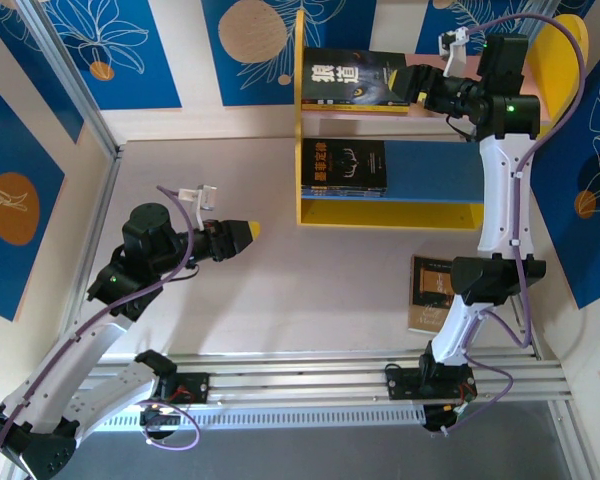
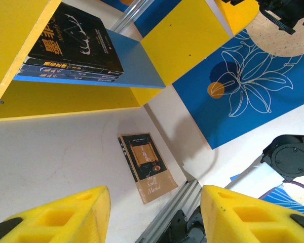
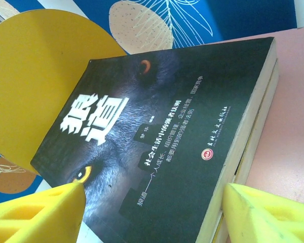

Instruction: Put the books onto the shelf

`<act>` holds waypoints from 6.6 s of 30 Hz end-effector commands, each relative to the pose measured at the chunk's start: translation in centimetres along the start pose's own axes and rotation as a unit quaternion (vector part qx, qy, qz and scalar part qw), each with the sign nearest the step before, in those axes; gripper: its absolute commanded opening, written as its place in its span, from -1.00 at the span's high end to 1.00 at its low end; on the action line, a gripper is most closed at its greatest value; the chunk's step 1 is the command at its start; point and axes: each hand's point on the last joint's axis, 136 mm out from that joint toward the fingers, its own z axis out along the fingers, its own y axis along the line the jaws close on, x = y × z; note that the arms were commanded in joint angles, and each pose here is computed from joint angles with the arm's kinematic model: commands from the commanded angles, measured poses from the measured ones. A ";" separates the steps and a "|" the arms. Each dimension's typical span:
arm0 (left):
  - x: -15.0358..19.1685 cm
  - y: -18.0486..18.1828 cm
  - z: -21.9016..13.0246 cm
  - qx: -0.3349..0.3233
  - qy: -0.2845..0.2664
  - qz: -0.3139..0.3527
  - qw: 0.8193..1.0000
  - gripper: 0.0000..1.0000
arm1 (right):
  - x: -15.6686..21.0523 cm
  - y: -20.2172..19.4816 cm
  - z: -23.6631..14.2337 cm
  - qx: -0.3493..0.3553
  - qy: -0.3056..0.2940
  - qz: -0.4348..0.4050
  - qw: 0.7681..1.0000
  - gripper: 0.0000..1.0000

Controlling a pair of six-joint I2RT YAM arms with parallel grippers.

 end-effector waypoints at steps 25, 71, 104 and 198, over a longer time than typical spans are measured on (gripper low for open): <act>0.3 3.1 -0.4 -0.078 -0.003 0.010 0.997 -0.11 | -1.7 1.2 -8.0 0.074 -0.068 -0.038 0.994 -0.63; 8.1 13.1 0.6 -0.186 0.052 -0.043 0.980 -0.11 | 42.3 -19.7 -5.4 0.395 0.299 0.270 0.826 -0.67; 9.0 13.6 -0.2 -0.207 0.064 -0.057 0.975 -0.11 | 42.0 -0.3 15.3 0.107 0.280 0.248 0.921 -0.65; 13.7 19.0 4.2 -0.240 0.135 -0.105 0.956 -0.11 | 53.6 -0.1 8.9 0.162 0.419 -0.054 0.892 -0.24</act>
